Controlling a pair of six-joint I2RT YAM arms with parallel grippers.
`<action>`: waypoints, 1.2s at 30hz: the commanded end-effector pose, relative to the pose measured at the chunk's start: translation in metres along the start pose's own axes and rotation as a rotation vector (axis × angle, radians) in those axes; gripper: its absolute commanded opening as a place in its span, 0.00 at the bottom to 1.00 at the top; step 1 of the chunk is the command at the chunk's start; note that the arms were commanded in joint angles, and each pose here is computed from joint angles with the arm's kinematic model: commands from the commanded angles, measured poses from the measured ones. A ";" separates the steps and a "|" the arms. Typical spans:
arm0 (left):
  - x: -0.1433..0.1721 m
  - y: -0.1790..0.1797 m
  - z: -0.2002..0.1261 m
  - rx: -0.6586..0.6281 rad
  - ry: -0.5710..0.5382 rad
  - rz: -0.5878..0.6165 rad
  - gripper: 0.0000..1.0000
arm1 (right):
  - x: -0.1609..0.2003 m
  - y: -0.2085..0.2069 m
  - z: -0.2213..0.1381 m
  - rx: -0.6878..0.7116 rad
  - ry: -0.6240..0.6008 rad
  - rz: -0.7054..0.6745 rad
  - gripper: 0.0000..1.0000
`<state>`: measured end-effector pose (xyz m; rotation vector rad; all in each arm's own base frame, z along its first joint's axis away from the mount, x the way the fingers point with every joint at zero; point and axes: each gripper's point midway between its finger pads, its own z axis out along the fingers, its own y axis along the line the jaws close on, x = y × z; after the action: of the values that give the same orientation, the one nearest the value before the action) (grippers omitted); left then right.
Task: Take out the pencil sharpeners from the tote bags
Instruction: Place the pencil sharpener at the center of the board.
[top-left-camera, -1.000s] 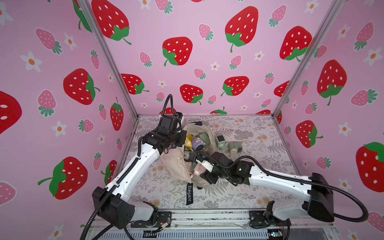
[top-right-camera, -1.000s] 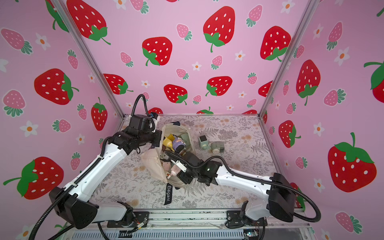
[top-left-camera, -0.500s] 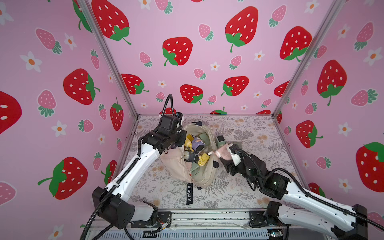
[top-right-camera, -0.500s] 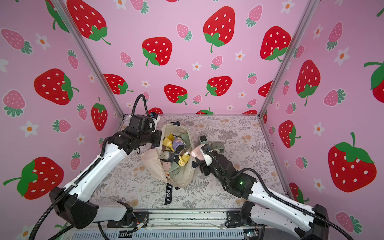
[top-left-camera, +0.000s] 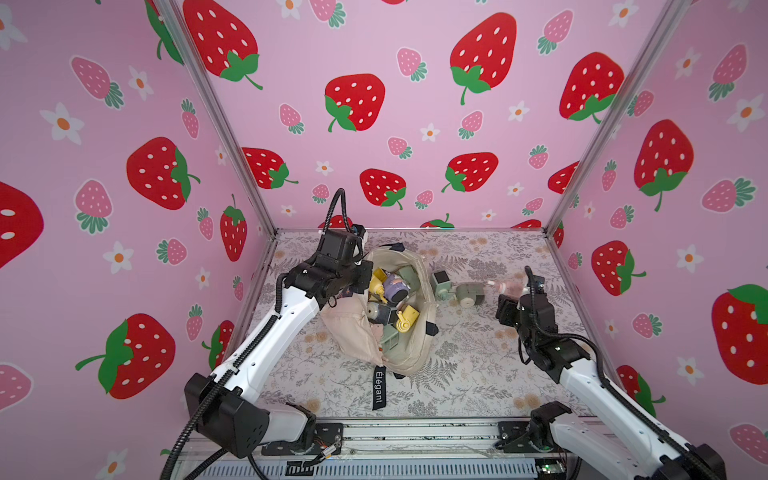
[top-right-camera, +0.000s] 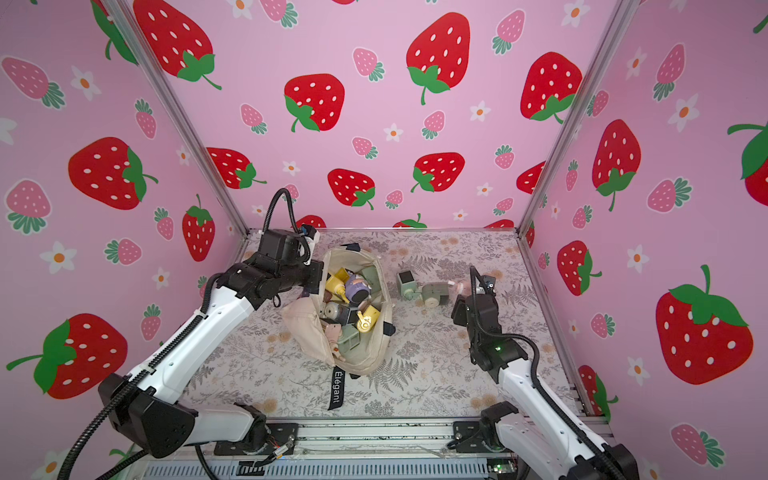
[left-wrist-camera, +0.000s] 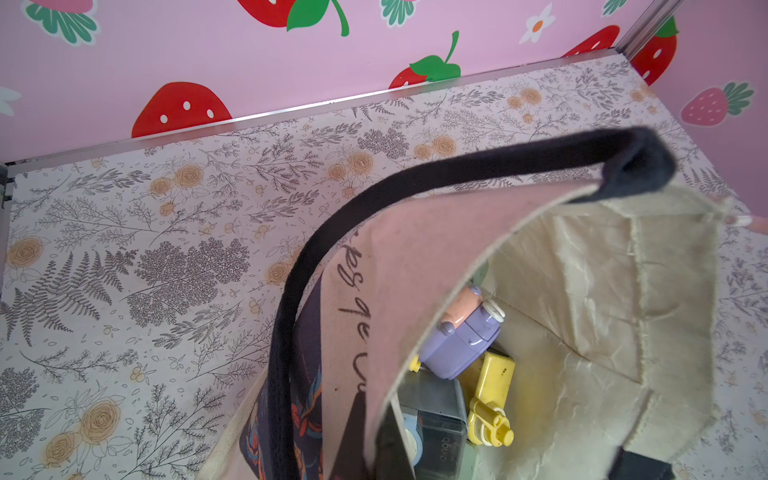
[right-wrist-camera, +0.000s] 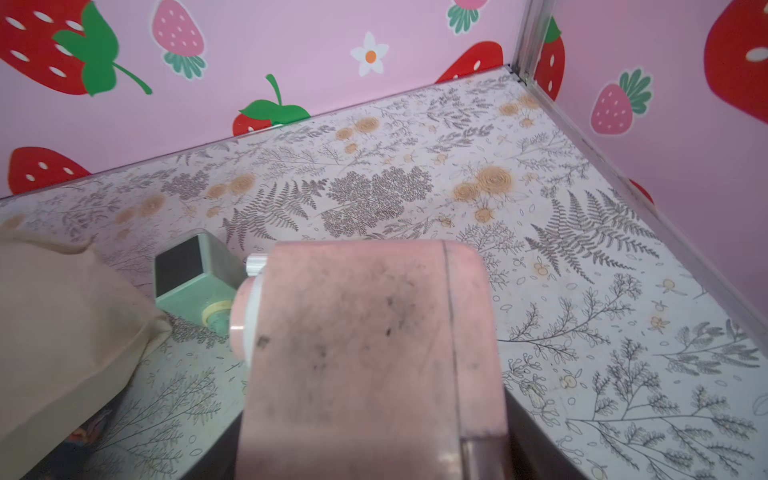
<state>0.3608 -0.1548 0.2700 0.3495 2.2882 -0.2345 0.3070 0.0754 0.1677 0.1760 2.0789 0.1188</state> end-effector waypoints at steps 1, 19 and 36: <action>0.008 0.001 -0.003 -0.009 0.048 0.016 0.00 | 0.016 0.003 0.013 -0.008 0.093 0.064 0.45; 0.008 -0.001 -0.004 -0.005 0.046 0.018 0.00 | 0.046 -0.017 0.080 0.122 0.316 0.054 0.49; 0.008 -0.003 -0.005 0.000 0.042 0.021 0.00 | 0.042 -0.014 0.152 0.156 0.448 -0.001 0.58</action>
<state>0.3601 -0.1561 0.2698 0.3538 2.2885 -0.2358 0.4103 0.0682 0.0464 0.2716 2.5450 -0.0295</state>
